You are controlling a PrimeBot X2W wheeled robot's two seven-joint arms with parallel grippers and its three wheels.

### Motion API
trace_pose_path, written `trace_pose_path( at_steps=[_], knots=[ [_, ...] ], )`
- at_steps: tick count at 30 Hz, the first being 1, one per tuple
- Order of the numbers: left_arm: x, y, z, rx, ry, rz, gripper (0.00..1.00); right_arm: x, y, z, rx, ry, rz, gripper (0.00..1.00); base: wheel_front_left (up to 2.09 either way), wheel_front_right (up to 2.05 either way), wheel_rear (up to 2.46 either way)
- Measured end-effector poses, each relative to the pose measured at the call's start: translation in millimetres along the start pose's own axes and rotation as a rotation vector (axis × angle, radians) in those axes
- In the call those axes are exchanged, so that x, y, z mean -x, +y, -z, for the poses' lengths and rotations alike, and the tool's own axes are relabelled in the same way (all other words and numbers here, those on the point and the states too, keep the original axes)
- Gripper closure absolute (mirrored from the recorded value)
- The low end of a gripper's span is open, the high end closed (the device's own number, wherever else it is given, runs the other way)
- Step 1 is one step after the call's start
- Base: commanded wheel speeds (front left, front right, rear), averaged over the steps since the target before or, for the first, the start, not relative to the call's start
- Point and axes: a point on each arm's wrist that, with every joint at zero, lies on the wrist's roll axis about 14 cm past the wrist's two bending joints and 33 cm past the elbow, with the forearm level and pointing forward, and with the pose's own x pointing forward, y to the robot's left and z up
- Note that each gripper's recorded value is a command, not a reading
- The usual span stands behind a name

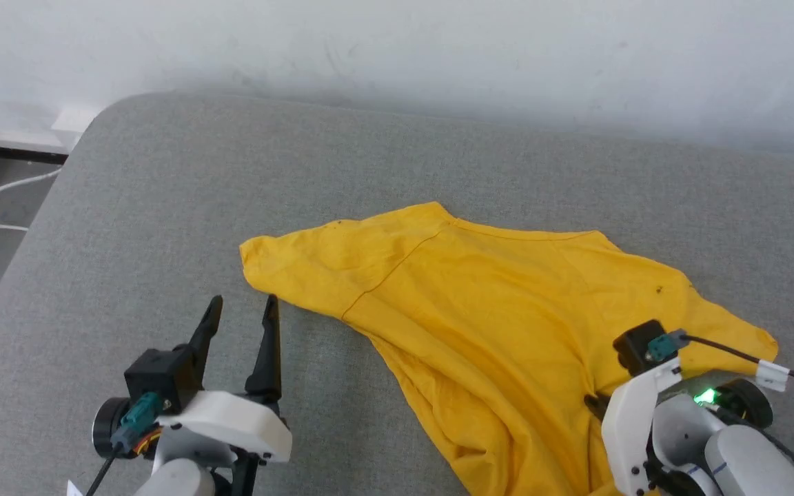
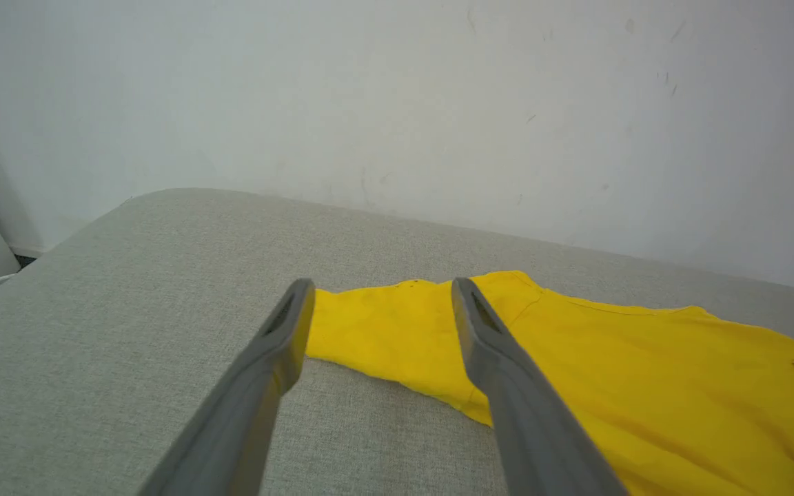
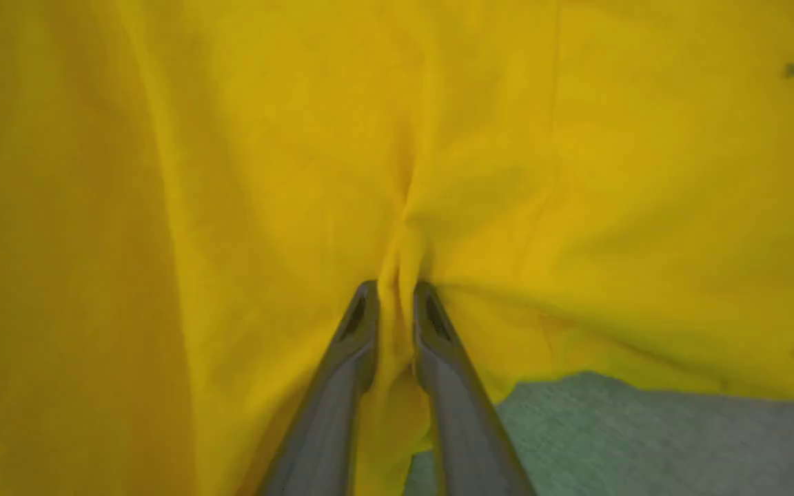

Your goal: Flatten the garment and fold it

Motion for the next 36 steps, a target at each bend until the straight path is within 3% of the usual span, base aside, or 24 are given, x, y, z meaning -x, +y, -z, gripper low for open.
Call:
trace_pose_path(
  at_steps=[7,12,13,18,25,30,36],
  knots=[
    [10.9,-2.0,1.1,0.007,0.003,0.012,0.00,27.2,8.9,28.3,0.047,0.081,-0.035,1.00,0.00,0.00,0.00],
    [12.1,-11.7,-5.6,0.017,-0.018,0.043,0.00,49.7,21.4,52.5,-0.004,0.121,-0.071,1.00,0.00,0.00,0.00],
    [12.2,-13.9,-4.7,0.020,-0.015,0.049,0.00,51.7,21.7,48.8,-0.026,0.088,-0.069,0.00,0.00,0.00,0.00],
    [10.0,-24.3,-4.6,0.025,-0.015,0.080,0.00,64.4,0.9,27.6,-0.083,-0.020,-0.001,0.00,0.00,0.00,0.00],
    [4.3,-26.0,-1.0,0.023,-0.001,0.087,0.00,90.5,-86.5,-9.2,-0.138,-0.142,0.250,0.00,0.00,0.00,0.00],
    [-3.0,-24.1,2.4,0.024,0.011,0.078,0.00,76.4,-111.8,-4.6,-0.206,-0.065,0.288,0.00,0.00,0.00,0.00],
    [-7.1,-19.6,7.6,0.020,0.031,0.060,0.00,55.1,-130.5,3.9,-0.189,0.043,0.316,0.00,0.00,0.00,0.00]
  ],
)
